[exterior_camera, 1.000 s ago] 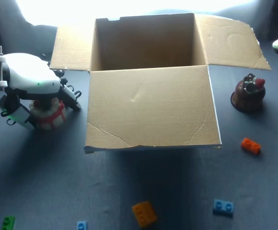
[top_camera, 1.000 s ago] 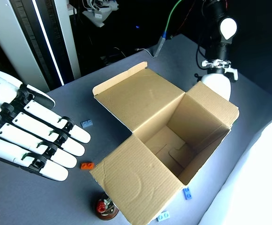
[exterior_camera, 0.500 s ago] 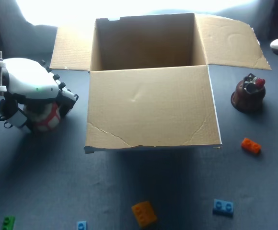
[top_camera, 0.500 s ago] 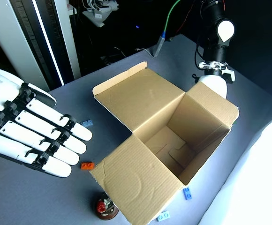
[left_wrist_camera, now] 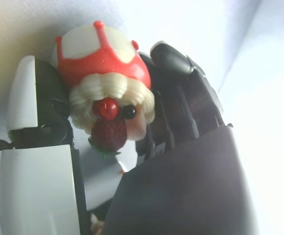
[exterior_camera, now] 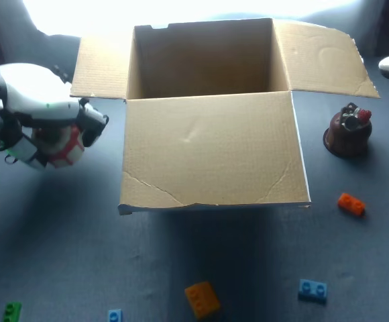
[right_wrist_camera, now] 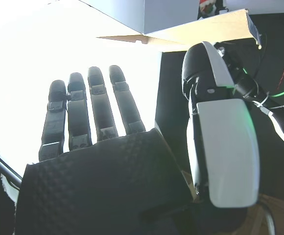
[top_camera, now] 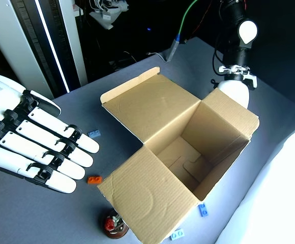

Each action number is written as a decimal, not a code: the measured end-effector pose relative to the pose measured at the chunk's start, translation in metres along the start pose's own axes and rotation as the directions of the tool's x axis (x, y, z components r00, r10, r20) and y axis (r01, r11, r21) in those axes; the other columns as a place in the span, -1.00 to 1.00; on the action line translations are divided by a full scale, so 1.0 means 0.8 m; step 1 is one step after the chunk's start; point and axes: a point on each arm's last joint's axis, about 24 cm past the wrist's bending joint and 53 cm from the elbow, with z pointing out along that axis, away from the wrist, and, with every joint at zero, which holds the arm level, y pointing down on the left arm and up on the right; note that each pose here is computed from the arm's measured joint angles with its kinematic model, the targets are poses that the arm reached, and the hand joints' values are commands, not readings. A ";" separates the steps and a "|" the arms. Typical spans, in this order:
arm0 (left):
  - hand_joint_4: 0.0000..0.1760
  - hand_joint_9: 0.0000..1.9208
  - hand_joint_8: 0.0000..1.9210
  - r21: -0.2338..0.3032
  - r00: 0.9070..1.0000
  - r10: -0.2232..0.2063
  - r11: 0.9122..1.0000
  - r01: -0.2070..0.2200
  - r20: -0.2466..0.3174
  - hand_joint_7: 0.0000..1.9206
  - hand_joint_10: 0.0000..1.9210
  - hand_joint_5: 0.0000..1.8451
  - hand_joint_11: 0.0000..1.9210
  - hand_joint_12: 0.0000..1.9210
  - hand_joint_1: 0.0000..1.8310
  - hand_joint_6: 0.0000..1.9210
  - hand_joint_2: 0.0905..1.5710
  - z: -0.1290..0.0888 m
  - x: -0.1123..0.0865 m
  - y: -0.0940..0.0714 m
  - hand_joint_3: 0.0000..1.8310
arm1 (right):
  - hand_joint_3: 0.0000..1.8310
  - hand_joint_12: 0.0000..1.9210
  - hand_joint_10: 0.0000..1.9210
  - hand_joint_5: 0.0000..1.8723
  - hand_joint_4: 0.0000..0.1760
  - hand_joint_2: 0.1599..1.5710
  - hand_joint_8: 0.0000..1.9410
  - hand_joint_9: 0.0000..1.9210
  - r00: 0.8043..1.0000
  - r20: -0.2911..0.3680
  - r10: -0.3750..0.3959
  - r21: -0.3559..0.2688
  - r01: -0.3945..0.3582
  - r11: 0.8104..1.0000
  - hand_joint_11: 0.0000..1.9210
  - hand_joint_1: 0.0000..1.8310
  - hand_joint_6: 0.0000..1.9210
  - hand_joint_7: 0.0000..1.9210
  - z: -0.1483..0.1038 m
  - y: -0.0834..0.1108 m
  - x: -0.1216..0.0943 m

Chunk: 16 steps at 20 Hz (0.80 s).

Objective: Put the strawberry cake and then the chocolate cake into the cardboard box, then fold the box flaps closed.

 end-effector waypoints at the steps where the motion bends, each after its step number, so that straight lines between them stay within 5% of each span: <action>1: -1.00 -0.58 0.80 0.005 1.000 -0.001 1.000 0.001 0.006 -0.39 0.78 -0.40 -0.62 0.91 0.19 0.58 0.70 -0.002 -0.004 -0.001 -1.00 | -1.00 -0.74 -0.99 -0.82 -1.00 0.45 -1.00 -0.86 1.000 0.000 0.000 0.000 0.000 1.000 -1.00 -0.71 -0.99 -0.82 0.000 0.000 0.000; 5: -1.00 -0.39 0.78 0.037 1.000 -0.014 0.999 0.013 0.023 -0.44 0.82 -0.43 -0.60 0.89 0.39 0.60 0.69 -0.008 -0.020 -0.007 -1.00 | -1.00 -0.67 -0.99 -0.81 -1.00 0.45 -1.00 -0.85 1.000 0.000 -0.008 0.000 0.008 1.000 -1.00 -0.73 -0.99 -0.81 0.000 0.000 0.000; 6: -1.00 -0.54 0.75 0.037 0.999 -0.017 0.999 0.015 0.029 -0.40 0.72 -0.41 -0.61 0.88 0.22 0.64 0.70 -0.012 -0.024 -0.006 -1.00 | -1.00 -0.45 -0.98 -0.81 -1.00 0.44 -1.00 -0.83 1.000 0.000 -0.010 0.000 0.010 1.000 -1.00 -0.71 -0.99 -0.81 0.000 0.000 0.000; 9: -1.00 -0.41 0.73 0.030 0.999 -0.003 1.000 0.001 0.038 -0.46 0.79 -0.58 -0.66 0.94 0.56 0.38 0.65 -0.022 -0.033 -0.001 -1.00 | -1.00 -0.53 -1.00 -0.80 -1.00 0.44 -1.00 -0.88 1.000 0.000 -0.010 0.000 0.010 1.000 -1.00 -0.72 -1.00 -0.84 0.000 0.000 0.000; 11: -1.00 -0.41 0.76 0.030 0.999 0.004 1.000 -0.005 0.042 -0.45 0.80 -0.47 -0.65 0.93 0.38 0.68 0.69 -0.028 -0.038 0.002 -0.99 | -1.00 -0.48 -0.99 -0.80 -1.00 0.44 -1.00 -0.86 1.000 0.000 -0.010 0.000 0.010 1.000 -1.00 -0.73 -1.00 -0.83 0.000 0.000 0.000; 15: -1.00 -0.36 0.72 0.038 0.998 0.014 0.999 -0.016 0.055 -0.40 0.79 -0.37 -0.63 0.96 0.41 0.51 0.65 -0.037 -0.047 -0.001 -1.00 | -1.00 -0.44 -1.00 -0.81 -1.00 0.43 -1.00 -0.86 1.000 0.000 -0.010 0.000 0.010 1.000 -1.00 -0.70 -1.00 -0.84 0.000 0.000 0.000; 16: -1.00 -0.49 0.74 0.039 0.998 0.014 0.999 -0.016 0.064 -0.36 0.77 -0.33 -0.64 0.95 0.26 0.49 0.65 -0.039 -0.053 -0.002 -1.00 | -1.00 -0.45 -1.00 -0.81 -1.00 0.43 -1.00 -0.86 1.000 0.000 -0.010 0.000 0.010 1.000 -1.00 -0.70 -1.00 -0.84 0.000 0.000 0.000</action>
